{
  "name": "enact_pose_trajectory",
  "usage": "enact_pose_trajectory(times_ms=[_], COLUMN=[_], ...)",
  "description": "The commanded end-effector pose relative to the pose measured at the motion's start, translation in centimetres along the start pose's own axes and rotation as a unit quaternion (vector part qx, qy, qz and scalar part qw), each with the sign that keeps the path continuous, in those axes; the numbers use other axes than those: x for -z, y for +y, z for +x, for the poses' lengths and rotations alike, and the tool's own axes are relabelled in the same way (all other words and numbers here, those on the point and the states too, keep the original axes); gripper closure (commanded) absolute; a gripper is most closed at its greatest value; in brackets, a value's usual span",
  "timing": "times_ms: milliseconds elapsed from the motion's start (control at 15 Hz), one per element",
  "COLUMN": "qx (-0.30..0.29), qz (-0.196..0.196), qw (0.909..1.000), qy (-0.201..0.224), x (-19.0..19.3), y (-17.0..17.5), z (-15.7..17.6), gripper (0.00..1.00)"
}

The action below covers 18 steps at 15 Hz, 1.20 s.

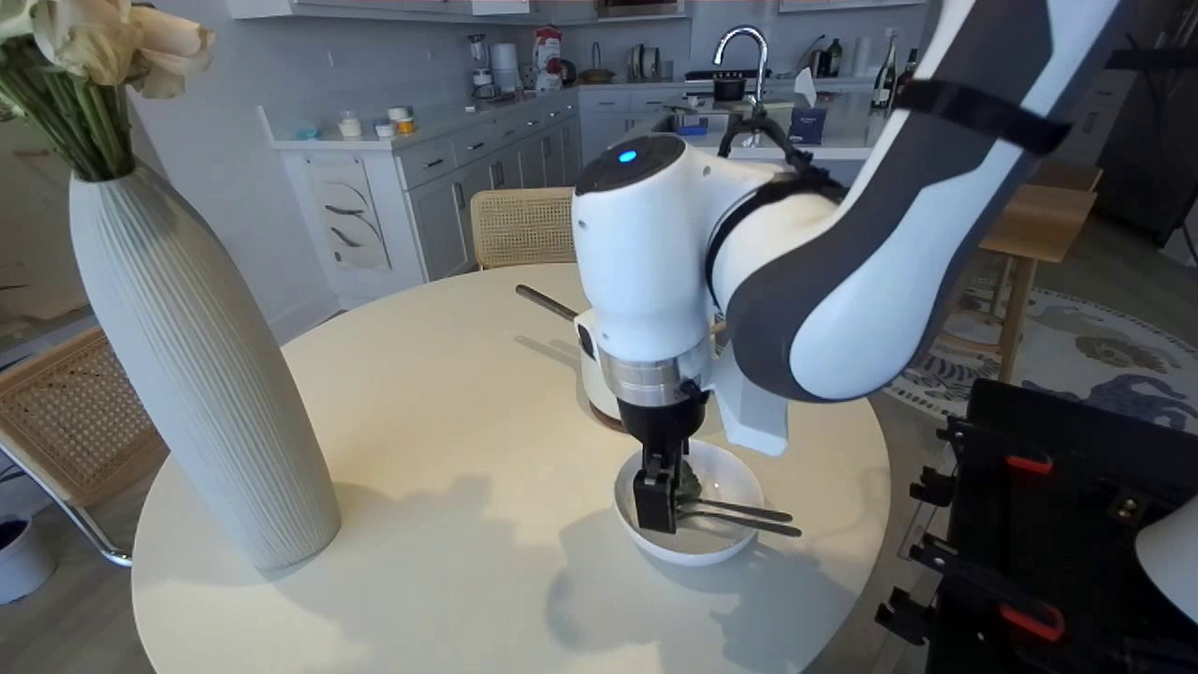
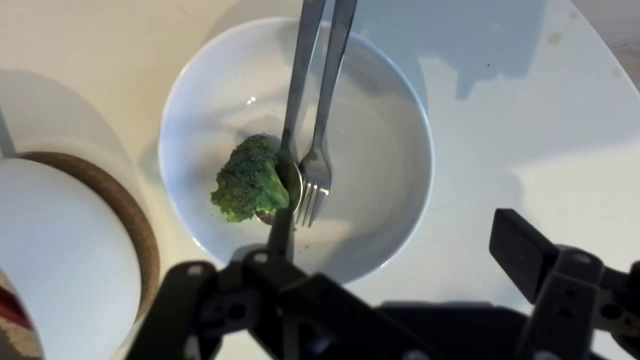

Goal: Move the white bowl to the left, remove the fork and then the spoon from the bowl and place them on the table, move the blue cup to the left

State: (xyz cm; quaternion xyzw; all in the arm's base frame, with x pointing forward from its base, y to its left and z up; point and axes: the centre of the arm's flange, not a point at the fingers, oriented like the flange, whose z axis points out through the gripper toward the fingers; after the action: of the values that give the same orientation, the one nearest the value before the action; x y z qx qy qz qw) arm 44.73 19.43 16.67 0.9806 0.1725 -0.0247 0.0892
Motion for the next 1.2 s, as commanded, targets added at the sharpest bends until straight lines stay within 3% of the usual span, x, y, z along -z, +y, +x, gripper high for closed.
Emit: enact_pose_trajectory(times_ms=[0, 600, 733, 800, 1133], qx=[-0.028, -0.141, -0.128, -0.132, -0.132], qz=[0.004, 0.035, 0.053, 0.035, 0.045], qw=[0.9992, 0.9816, 0.9818, 0.9829, 0.9824], qy=[-0.028, -0.124, -0.131, -0.123, -0.125], x=[5.5, 11.8, 12.3, 11.0, 11.4], y=[1.0, 5.2, 6.9, 5.6, 6.8], z=[-0.2, -3.7, -4.3, -3.1, -3.5], gripper=[0.00, 0.00, 0.00, 0.00, 0.00])
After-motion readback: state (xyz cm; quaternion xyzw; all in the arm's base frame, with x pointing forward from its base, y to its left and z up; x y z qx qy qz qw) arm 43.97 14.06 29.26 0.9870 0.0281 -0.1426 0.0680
